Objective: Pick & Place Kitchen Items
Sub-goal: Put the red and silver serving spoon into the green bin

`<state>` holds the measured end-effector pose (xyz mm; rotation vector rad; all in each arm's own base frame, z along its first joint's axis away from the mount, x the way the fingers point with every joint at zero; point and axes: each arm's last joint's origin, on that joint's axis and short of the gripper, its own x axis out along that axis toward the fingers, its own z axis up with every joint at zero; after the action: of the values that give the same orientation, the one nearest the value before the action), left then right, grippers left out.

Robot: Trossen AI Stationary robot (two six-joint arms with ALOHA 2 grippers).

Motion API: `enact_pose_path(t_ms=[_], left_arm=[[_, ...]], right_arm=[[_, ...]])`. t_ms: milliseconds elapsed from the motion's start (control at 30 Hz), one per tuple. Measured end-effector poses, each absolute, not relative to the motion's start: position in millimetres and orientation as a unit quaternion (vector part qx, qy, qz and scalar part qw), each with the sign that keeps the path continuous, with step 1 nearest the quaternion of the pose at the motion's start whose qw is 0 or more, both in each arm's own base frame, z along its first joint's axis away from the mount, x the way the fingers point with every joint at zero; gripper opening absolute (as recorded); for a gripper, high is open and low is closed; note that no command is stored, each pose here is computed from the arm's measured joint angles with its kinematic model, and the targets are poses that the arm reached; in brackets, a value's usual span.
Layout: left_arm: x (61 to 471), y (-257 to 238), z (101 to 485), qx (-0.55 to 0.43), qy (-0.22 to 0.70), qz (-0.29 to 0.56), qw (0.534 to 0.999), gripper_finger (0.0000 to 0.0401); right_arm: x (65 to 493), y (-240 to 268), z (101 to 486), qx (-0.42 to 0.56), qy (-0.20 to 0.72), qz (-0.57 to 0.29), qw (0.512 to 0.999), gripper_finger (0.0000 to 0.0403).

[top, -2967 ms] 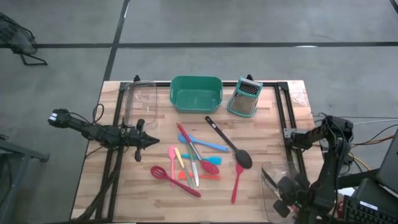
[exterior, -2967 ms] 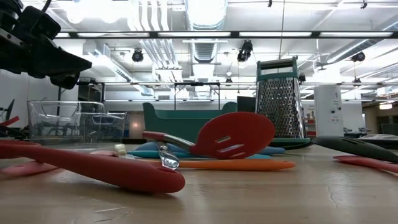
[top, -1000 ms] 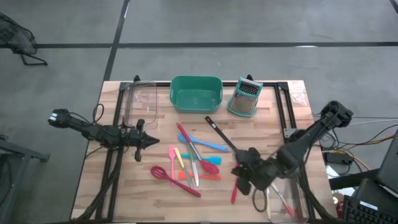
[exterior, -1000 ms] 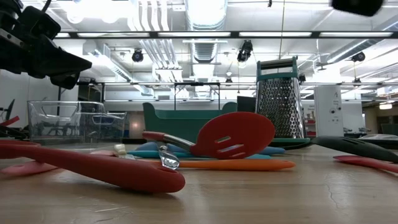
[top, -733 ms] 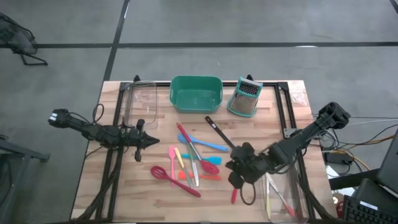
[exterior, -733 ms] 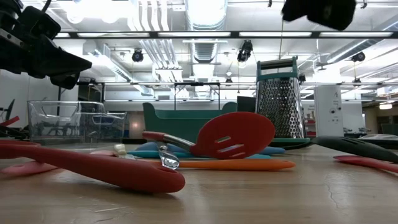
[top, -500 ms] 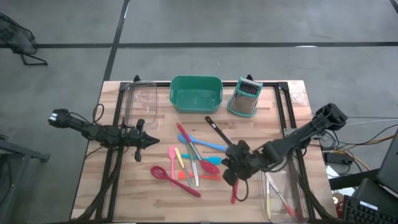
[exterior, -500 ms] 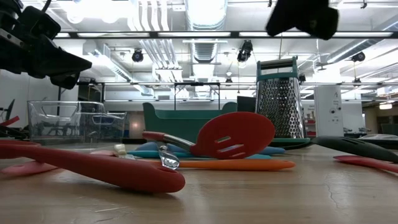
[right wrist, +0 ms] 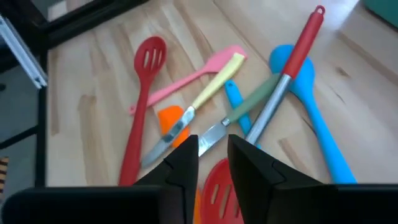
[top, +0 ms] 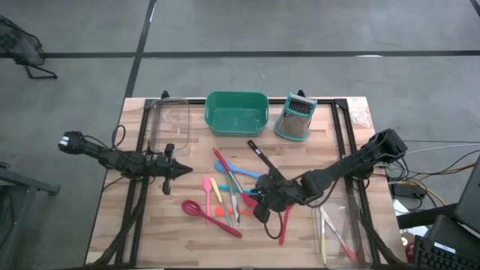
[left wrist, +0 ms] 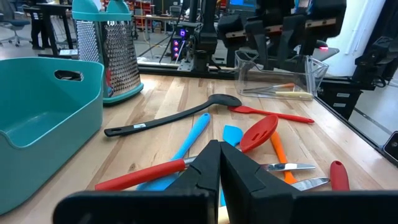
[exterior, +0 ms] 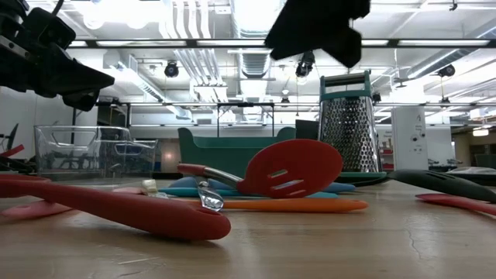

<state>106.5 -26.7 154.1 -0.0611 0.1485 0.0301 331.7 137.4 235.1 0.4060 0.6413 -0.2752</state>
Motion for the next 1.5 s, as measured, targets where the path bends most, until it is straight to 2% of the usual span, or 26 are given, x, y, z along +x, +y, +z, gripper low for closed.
enact_pose_path(t_ms=[500,767,933,1233,1500], left_arm=[[107,-27,154,-0.03,0.075,0.015,0.997,0.0012],[107,-27,154,-0.029,0.077,0.015,0.996,0.0012],[107,-27,153,-0.029,0.079,0.015,0.996,0.0012],[107,-27,153,-0.028,0.081,0.016,0.996,0.0012],[107,-27,153,-0.028,0.08,0.015,0.996,0.0012]], right_arm=[[361,97,212,0.221,0.309,-0.183,0.907,0.0168],[383,80,178,0.278,0.334,-0.164,0.886,0.021],[394,77,164,0.278,0.347,-0.171,0.879,0.0209],[413,81,144,0.264,0.39,-0.169,0.866,0.0184],[415,80,150,0.238,0.406,-0.193,0.861,0.0169]])
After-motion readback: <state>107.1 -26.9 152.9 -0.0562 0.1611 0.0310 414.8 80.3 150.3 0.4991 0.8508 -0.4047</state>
